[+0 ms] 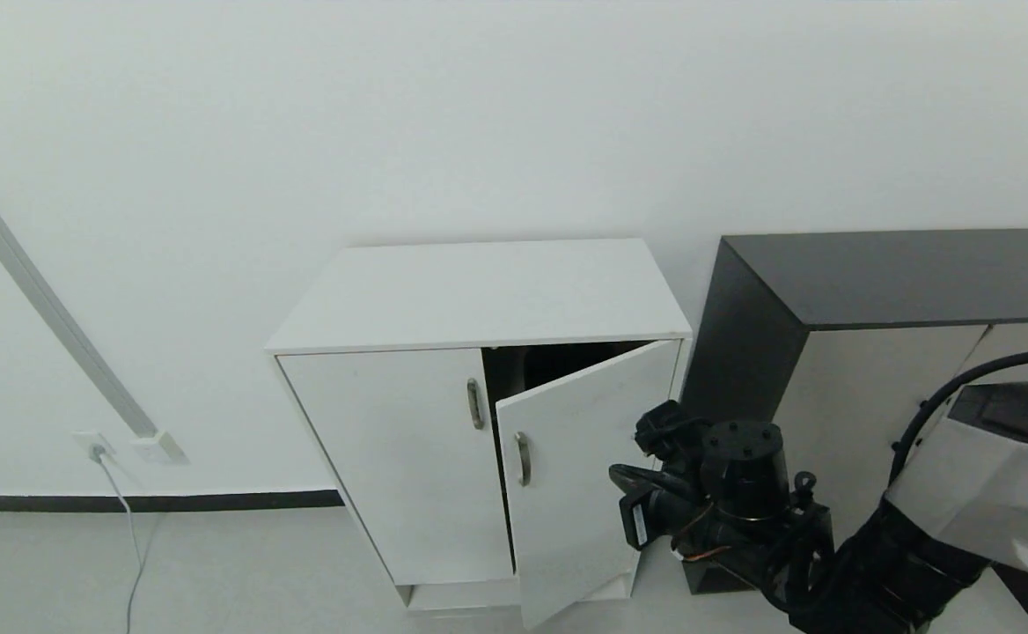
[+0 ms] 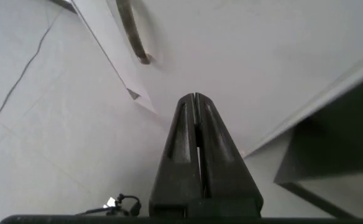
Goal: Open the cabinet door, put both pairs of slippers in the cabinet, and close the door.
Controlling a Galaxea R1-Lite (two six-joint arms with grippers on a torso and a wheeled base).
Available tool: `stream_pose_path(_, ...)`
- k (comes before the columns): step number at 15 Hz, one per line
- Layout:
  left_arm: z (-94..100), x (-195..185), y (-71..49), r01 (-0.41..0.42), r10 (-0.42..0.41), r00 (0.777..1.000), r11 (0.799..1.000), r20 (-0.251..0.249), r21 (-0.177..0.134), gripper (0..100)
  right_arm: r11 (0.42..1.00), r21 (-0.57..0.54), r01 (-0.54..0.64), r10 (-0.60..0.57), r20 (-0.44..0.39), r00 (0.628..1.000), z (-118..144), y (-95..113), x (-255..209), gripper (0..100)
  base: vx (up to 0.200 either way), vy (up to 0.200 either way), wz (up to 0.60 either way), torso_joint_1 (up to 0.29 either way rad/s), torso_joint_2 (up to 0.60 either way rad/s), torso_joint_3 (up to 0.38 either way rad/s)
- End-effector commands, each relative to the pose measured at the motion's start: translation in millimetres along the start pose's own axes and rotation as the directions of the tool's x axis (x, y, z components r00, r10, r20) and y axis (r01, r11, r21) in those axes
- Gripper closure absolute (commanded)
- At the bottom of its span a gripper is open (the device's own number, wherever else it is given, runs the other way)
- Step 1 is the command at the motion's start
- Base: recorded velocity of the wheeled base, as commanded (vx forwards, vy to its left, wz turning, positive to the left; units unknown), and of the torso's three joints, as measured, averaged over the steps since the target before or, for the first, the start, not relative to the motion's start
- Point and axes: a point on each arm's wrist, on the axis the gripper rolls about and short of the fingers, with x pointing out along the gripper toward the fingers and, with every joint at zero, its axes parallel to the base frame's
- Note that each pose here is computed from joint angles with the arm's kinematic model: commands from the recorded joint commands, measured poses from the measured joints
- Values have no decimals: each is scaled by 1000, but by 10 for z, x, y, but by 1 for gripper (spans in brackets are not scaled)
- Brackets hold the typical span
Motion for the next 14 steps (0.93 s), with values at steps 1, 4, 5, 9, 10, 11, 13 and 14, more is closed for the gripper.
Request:
stream_pose_path(1, -1, 0, 0, 0, 0, 1000, 1000, -1, 0, 100, 1000, -4, -3, 3, -25, 1000, -79, 20, 34, 100, 200, 0, 0, 7, 2, -2)
stream_pose_path(4, -1, 0, 0, 0, 0, 1000, 1000, -1, 0, 100, 1000, -4, -7, 7, -11, 1000, -73, 35, 82, 100, 67, 0, 0, 1, -1, 1)
stream_pose_path(5, -1, 0, 0, 0, 0, 1000, 1000, -1, 0, 100, 1000, -3, -5, 5, -3, 1000, -65, 33, 110, 100, 0, 0, 0, 0, 0, 0)
stream_pose_path(9, 0, 0, 0, 0, 0, 1000, 1000, 1, 0, 100, 1000, 4, -4, 4, 32, 999, -13, 37, 270, 100, 0, 0, 0, 0, 0, 0)
stream_pose_path(10, 0, 0, 0, 0, 0, 1000, 1000, 1, 0, 100, 1000, 5, -1, 1, 37, 999, -14, 35, 311, 100, 0, 0, 0, 0, 0, 0)
stream_pose_path(11, -1, 0, 0, 0, 0, 1000, 1000, -1, 0, 100, 1000, 7, 2, -2, 44, 999, -7, 27, 362, 100, 0, 0, 0, 0, 0, 0)
stream_pose_path(13, -1, 0, 0, 0, 0, 1000, 1000, -1, 0, 100, 1000, 13, 16, -16, 58, 998, 7, -26, 448, 100, 0, 0, 0, 0, 0, 0)
stream_pose_path(14, -1, 0, 0, 0, 0, 1000, 1000, -1, 0, 100, 1000, 15, 23, -24, 63, 998, 6, -53, 495, 100, 0, 0, 0, 0, 0, 0)
